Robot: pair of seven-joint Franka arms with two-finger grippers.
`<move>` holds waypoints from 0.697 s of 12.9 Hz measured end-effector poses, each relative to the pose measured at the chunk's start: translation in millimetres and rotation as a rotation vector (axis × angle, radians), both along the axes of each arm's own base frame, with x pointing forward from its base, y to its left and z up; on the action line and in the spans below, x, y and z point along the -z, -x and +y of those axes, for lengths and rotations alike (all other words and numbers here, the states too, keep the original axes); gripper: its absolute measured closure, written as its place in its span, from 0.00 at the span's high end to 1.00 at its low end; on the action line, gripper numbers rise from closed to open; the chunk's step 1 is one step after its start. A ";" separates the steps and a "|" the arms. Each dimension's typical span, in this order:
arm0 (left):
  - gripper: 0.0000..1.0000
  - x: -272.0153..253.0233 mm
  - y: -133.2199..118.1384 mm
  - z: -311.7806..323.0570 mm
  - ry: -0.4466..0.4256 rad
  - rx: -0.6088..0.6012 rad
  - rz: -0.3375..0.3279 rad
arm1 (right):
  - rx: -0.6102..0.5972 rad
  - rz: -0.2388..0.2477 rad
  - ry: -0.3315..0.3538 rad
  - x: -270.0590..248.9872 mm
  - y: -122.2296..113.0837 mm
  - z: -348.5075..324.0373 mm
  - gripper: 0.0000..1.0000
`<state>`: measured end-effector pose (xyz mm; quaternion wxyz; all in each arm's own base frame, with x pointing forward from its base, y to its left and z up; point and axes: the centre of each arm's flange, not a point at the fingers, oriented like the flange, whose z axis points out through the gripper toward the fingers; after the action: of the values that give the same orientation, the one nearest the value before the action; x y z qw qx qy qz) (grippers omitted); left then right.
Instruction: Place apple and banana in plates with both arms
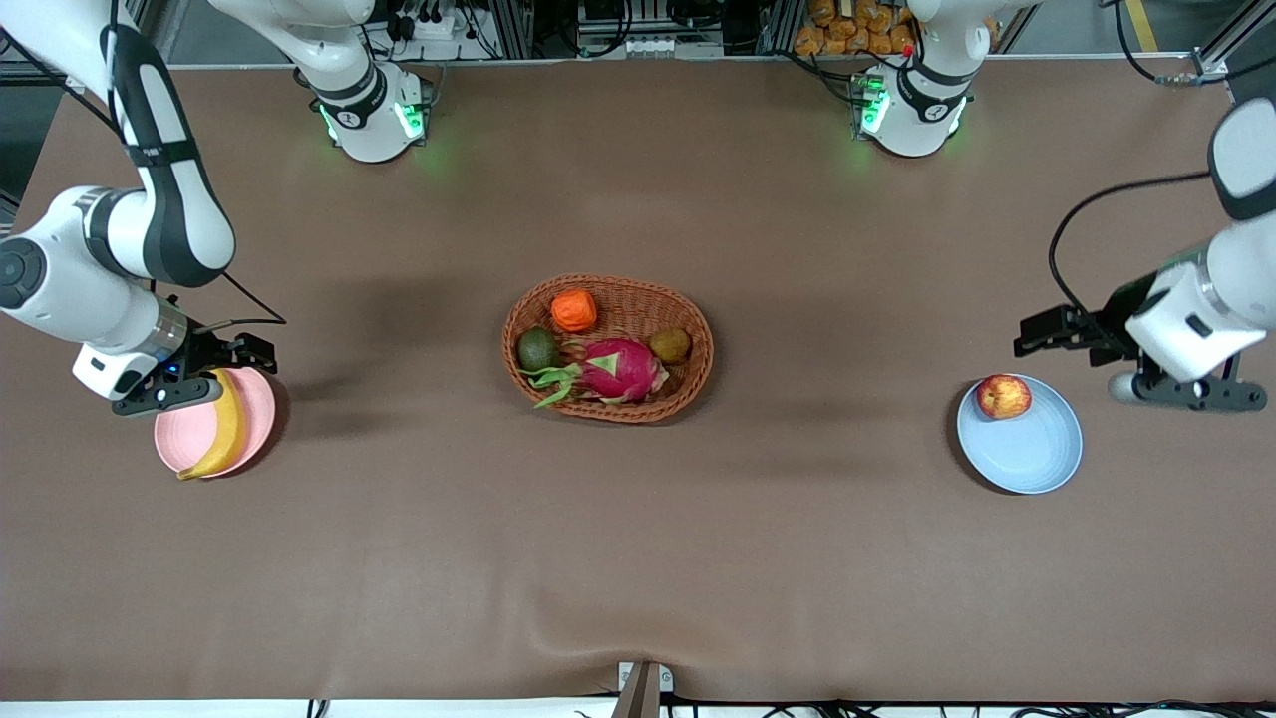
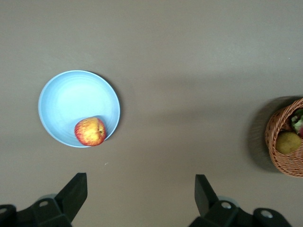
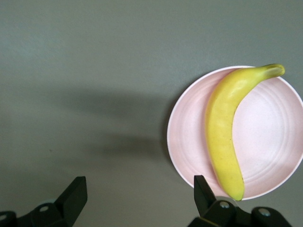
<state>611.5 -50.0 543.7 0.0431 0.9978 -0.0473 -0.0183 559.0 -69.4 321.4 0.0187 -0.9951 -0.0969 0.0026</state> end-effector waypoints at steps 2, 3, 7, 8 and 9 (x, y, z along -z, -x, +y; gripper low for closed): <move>1.00 -18.0 8.2 -6.3 -0.070 0.027 -0.027 | 0.022 -0.005 0.000 -13.5 0.5 18.1 1.00; 1.00 -27.6 10.8 -8.6 -0.085 0.034 -0.036 | 0.027 -0.011 0.000 -17.2 0.2 22.3 1.00; 1.00 -59.3 14.4 -19.7 -0.088 0.051 -0.076 | 0.039 -0.016 0.000 -43.2 -8.1 18.6 1.00; 1.00 -63.9 16.7 -26.9 -0.093 0.060 -0.084 | 0.035 -0.001 -0.004 -65.2 -16.4 18.9 1.00; 1.00 -67.6 20.4 -32.4 -0.101 0.065 -0.083 | 0.030 0.017 -0.008 -92.4 -25.1 19.7 1.00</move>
<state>591.1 -82.4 611.3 -0.0102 0.9965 -0.0803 0.0196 584.1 -49.7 413.8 0.0233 -0.9963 -0.0821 0.0105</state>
